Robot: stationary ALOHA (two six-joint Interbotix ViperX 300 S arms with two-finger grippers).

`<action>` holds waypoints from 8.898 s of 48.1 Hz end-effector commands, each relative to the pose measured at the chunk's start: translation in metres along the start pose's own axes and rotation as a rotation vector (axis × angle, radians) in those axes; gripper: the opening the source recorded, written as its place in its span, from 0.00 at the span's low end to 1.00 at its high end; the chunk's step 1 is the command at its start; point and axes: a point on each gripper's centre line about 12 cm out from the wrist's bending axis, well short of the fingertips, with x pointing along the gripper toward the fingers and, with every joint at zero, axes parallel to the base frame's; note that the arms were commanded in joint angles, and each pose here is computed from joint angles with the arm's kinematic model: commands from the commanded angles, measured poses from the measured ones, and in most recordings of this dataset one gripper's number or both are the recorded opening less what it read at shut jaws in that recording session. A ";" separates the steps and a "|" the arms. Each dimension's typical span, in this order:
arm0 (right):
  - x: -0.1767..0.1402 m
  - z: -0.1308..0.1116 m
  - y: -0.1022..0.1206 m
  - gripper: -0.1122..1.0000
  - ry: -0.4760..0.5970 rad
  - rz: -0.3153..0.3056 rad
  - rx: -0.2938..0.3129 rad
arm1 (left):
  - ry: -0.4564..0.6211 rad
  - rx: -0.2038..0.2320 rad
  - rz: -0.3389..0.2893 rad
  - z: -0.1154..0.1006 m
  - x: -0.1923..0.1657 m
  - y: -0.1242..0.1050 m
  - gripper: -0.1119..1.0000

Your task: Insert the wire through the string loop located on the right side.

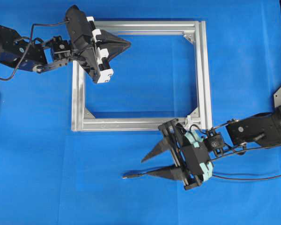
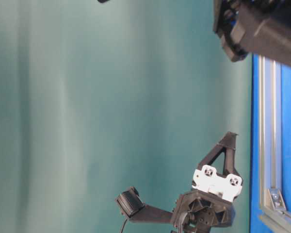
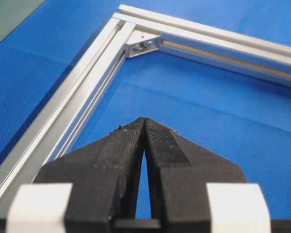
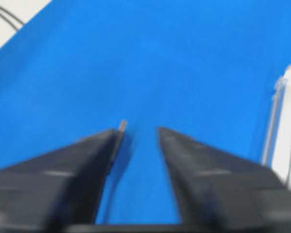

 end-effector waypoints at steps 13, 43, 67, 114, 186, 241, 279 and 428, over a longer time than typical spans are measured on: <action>-0.001 0.020 0.002 0.90 -0.059 -0.001 0.015 | -0.043 -0.001 -0.008 0.014 -0.002 -0.002 0.10; 0.029 -0.033 0.004 0.91 0.071 -0.040 0.098 | -0.043 -0.002 -0.003 0.014 -0.002 0.000 0.10; 0.039 -0.049 0.004 0.84 0.107 -0.052 0.110 | -0.042 -0.005 0.004 0.014 -0.002 0.003 0.10; 0.030 -0.020 0.005 0.08 0.076 -0.044 0.105 | -0.044 -0.007 0.010 0.015 -0.002 0.005 0.10; 0.015 0.019 0.006 0.08 0.107 -0.044 0.107 | -0.045 -0.010 0.012 0.015 -0.001 0.005 0.10; -0.011 0.004 0.011 0.08 0.146 -0.041 0.117 | -0.050 -0.007 0.011 0.017 -0.001 0.005 0.10; -0.164 -0.048 0.013 0.08 0.223 -0.063 0.195 | -0.050 -0.007 0.011 0.017 -0.001 0.005 0.10; -0.178 -0.061 -0.022 0.08 0.228 -0.226 0.266 | -0.060 -0.003 0.009 0.019 0.000 0.004 0.10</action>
